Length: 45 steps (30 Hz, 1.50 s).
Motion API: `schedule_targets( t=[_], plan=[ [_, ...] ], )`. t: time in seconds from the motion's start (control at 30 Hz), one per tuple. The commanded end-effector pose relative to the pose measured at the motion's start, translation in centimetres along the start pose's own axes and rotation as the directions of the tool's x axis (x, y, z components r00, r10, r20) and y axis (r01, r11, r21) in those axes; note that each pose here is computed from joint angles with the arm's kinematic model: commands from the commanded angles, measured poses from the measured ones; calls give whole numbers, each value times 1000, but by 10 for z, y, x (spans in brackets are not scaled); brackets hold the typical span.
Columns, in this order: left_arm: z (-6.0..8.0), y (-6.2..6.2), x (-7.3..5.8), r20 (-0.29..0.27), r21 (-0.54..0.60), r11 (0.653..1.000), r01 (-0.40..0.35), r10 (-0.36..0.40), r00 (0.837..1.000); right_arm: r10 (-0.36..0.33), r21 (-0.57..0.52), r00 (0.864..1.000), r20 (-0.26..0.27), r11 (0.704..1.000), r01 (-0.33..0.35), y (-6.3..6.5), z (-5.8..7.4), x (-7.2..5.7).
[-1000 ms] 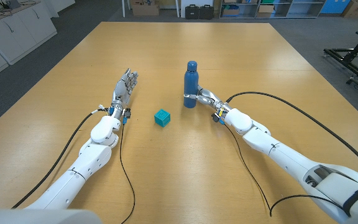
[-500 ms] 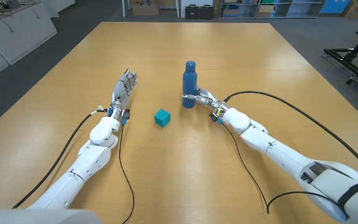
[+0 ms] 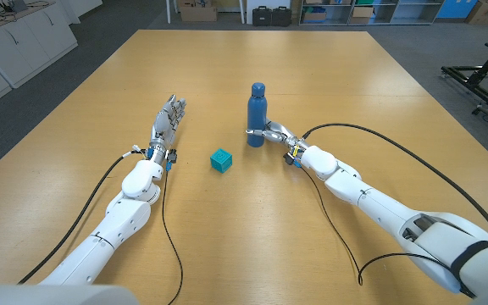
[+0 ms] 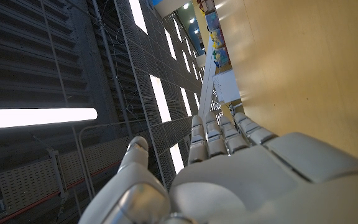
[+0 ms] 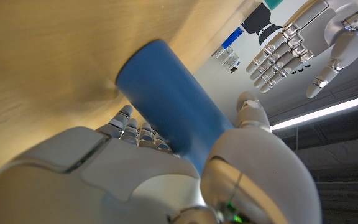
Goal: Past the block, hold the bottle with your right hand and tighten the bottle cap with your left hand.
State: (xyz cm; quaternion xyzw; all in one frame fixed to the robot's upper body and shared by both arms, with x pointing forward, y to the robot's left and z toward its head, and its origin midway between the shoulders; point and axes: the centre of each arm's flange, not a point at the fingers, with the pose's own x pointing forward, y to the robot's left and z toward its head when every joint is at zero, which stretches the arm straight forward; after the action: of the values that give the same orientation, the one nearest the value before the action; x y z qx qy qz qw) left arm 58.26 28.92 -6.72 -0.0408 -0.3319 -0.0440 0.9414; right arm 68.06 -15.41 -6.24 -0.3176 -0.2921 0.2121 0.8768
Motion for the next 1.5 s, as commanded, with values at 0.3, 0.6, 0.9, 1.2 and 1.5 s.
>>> schedule_targets(
  t=[0.3,0.6,0.9,1.2,1.5],
  plan=[
    [1,-2,5,0,3,1000,1,-1,1000,-28,38,1000,13,999,27,4,-2,9],
    [0,-1,2,3,-3,1000,-6,6,1000,-77,36,997,25,996,76,8,0,8],
    [1,0,0,4,-7,1000,-10,10,1000,-252,81,967,37,965,248,12,3,-1],
    [2,-3,1,7,-6,1000,-7,7,1000,-335,106,941,43,938,329,12,2,-8],
    [3,-6,3,8,-6,1000,0,1,1000,-359,111,932,58,930,351,10,2,-15]
  ],
)
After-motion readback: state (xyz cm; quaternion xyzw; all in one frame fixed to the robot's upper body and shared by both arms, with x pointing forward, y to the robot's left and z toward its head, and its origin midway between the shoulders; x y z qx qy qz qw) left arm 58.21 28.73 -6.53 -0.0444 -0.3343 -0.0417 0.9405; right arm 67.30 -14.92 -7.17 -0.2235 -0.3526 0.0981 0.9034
